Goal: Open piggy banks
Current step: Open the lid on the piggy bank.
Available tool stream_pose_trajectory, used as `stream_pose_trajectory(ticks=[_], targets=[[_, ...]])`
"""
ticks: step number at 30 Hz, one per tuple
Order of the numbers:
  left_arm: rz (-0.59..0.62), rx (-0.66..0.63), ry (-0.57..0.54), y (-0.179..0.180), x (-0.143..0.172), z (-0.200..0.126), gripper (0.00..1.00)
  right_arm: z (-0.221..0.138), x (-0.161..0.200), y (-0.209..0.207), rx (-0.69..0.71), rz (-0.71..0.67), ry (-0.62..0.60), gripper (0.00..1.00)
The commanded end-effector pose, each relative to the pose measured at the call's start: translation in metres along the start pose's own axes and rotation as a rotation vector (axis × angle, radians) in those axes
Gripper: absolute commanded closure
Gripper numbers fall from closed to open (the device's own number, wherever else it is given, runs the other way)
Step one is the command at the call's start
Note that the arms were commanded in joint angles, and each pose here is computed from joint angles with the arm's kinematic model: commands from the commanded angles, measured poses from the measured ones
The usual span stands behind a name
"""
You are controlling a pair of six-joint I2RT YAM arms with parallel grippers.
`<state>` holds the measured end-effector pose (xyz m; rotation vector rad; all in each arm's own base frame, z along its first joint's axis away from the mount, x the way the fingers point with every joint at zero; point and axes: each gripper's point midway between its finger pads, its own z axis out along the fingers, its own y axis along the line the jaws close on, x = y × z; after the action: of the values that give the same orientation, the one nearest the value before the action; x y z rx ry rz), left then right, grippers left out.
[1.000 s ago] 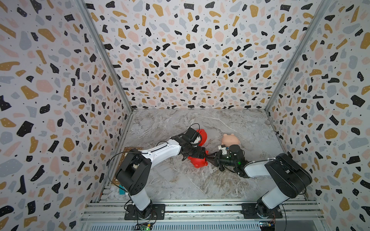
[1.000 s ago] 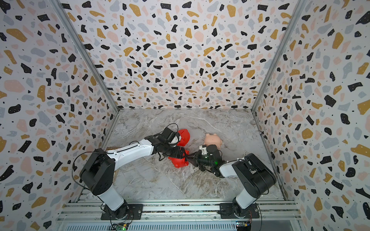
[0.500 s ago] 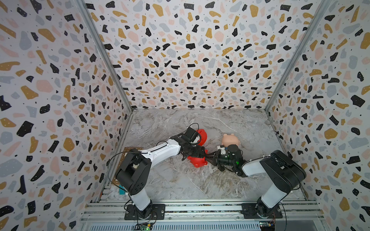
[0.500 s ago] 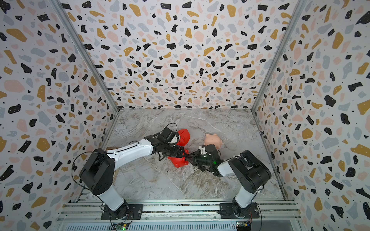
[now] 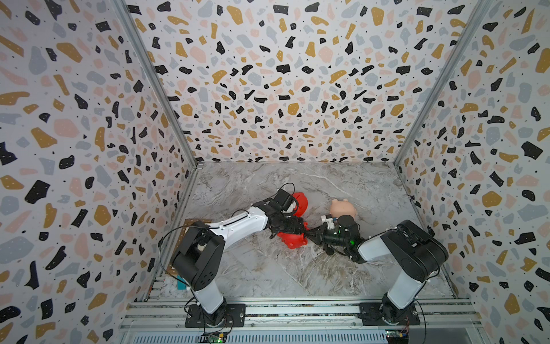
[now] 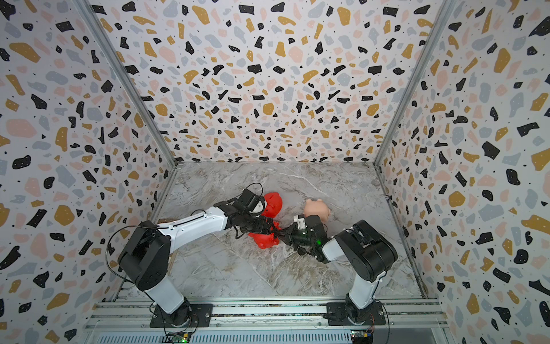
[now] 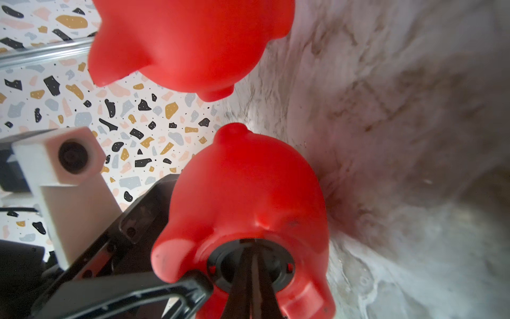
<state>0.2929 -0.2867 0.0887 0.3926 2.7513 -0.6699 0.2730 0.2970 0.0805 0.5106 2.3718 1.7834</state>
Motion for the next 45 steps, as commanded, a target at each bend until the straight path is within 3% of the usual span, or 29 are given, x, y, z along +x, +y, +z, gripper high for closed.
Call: stream_pose_trajectory(ticks=[1, 7, 18, 28, 45], targets=[[0.045, 0.075, 0.095, -0.013, 0.022, 0.013, 0.11, -0.003, -0.004, 0.002, 0.015, -0.202, -0.026, 1.0], [0.067, 0.087, 0.109, -0.015, 0.023, 0.016, 0.11, -0.001, -0.005, 0.009, 0.048, -0.472, -0.005, 1.0], [0.09, 0.123, 0.122, -0.019, 0.025, 0.018, 0.1, 0.007, -0.009, 0.021, 0.018, -0.74, -0.036, 1.0], [0.105, 0.13, 0.134, -0.02, 0.025, 0.016, 0.1, 0.01, -0.002, 0.032, 0.063, -1.148, -0.104, 1.0], [0.126, 0.147, 0.169, -0.02, 0.026, 0.012, 0.11, 0.018, 0.021, 0.041, 0.056, -1.626, -0.156, 1.0]])
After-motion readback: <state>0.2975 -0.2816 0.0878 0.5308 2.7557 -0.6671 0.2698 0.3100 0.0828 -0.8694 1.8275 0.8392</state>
